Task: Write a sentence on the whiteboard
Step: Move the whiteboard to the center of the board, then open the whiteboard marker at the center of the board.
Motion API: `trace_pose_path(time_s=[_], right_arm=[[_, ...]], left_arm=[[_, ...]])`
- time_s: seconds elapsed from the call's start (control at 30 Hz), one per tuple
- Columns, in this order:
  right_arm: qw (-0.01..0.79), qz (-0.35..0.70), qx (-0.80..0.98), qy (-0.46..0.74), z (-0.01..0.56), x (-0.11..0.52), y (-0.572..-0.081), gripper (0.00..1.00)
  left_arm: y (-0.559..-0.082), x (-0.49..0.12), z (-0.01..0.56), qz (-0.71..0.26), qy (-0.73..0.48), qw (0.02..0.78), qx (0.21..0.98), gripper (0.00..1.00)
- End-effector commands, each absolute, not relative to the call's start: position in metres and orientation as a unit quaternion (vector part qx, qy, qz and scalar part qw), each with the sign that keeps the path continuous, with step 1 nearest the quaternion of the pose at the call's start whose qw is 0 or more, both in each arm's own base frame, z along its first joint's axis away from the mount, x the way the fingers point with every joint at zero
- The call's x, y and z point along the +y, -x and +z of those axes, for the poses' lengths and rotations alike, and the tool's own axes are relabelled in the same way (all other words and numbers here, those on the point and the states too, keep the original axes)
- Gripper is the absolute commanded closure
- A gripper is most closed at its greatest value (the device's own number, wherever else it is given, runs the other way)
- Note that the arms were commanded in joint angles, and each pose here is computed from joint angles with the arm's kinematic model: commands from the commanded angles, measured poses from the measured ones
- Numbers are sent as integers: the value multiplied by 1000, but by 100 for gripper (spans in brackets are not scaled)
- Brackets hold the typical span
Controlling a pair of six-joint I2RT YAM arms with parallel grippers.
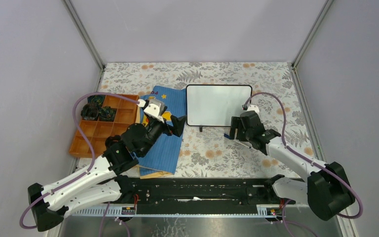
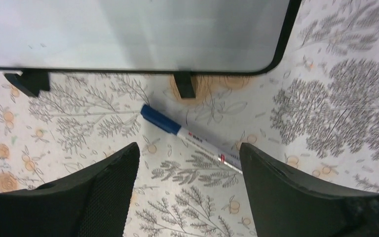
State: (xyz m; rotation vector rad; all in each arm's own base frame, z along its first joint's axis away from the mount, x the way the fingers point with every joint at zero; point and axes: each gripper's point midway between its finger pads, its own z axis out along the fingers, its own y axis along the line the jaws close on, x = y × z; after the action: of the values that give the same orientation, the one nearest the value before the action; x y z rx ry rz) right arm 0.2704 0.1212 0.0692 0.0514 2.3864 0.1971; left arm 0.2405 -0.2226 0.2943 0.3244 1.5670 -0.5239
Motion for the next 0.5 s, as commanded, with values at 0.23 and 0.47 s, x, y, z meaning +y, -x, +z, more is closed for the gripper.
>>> trace_pose_path(time_s=[0.23,0.47], right_arm=[[347,140,924,-75,45,128,-272,13],[320,143,935,-63,30,131,-265,13]], left_arm=[[-242,-222,295,-219,-146,671,693,1],[-242,-221,296,-220,-145,673,692,1]])
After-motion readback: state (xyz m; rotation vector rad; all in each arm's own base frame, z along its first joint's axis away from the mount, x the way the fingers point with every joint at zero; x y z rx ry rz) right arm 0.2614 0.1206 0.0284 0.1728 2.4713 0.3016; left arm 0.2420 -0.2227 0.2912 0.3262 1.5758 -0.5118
